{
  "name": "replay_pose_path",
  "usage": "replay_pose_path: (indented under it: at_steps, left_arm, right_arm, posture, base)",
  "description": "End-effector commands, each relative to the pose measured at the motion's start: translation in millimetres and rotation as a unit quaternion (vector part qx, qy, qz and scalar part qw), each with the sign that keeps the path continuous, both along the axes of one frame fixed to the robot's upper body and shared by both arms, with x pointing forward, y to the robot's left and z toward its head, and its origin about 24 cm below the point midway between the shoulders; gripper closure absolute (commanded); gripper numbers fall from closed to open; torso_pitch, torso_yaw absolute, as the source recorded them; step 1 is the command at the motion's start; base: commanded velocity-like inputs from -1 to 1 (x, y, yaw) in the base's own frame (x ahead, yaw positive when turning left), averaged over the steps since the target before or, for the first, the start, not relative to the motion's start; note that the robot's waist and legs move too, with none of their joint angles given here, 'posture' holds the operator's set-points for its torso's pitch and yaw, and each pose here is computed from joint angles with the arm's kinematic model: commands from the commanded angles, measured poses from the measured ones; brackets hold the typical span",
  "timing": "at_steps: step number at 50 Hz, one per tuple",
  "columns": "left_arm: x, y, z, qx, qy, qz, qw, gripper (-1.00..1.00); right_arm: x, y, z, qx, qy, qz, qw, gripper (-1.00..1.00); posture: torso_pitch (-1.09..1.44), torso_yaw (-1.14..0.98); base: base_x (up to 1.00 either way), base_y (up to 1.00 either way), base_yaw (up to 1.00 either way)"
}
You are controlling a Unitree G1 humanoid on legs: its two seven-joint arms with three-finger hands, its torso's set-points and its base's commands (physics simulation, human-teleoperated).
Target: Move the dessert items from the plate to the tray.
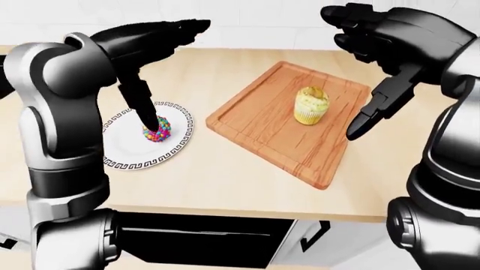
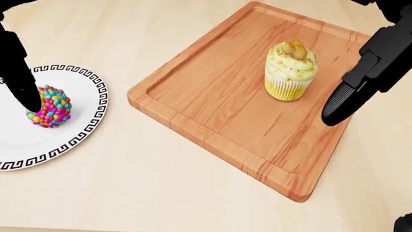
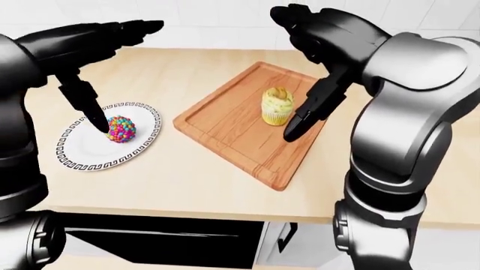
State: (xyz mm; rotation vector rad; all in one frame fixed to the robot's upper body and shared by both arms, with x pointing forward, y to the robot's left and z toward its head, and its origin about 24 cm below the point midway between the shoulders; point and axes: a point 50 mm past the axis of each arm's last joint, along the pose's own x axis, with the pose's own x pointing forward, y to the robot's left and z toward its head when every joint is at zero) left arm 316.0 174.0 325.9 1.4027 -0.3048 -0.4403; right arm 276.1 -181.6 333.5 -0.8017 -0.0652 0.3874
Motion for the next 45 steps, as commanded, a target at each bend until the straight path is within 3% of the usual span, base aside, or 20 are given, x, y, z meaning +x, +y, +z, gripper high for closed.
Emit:
replay_pose_path:
  at_steps: [1,7,22,45]
  left_arm:
    - [-4.0,-1.7,8.2,0.008,-0.039,-0.003,0.9992,-1.00]
    - [-5.9,-4.7,-6.9,0.030,-0.022,-0.013,0.9992,-1.00]
    - [5.9,9.3,-27.2,0.080,-0.033,0.006,0.9963,-1.00]
    - [15.3,32.8,-55.5,0.124,-0.025,0.039,0.9913,-0.98]
  right_arm:
    - [-6.2,-1.9,11.6,-0.003,-0.035,-0.008,0.9993,-1.00]
    - [-2.6,-4.3,8.0,0.004,-0.031,-0.010,0.9995,-1.00]
    - [-3.6,-4.4,7.7,0.005,-0.031,-0.009,0.9995,-1.00]
    - [-3.1,-4.4,9.2,0.006,-0.032,-0.008,0.9994,-1.00]
  posture:
    - [0.00,0.00]
    - [0.00,0.00]
    - [0.00,0.00]
    - [0.00,0.00]
  base:
    - [0.00,0.00,0.00]
    - [0.00,0.00,0.00]
    - [0.00,0.00,0.00]
    - [0.00,0.00,0.00]
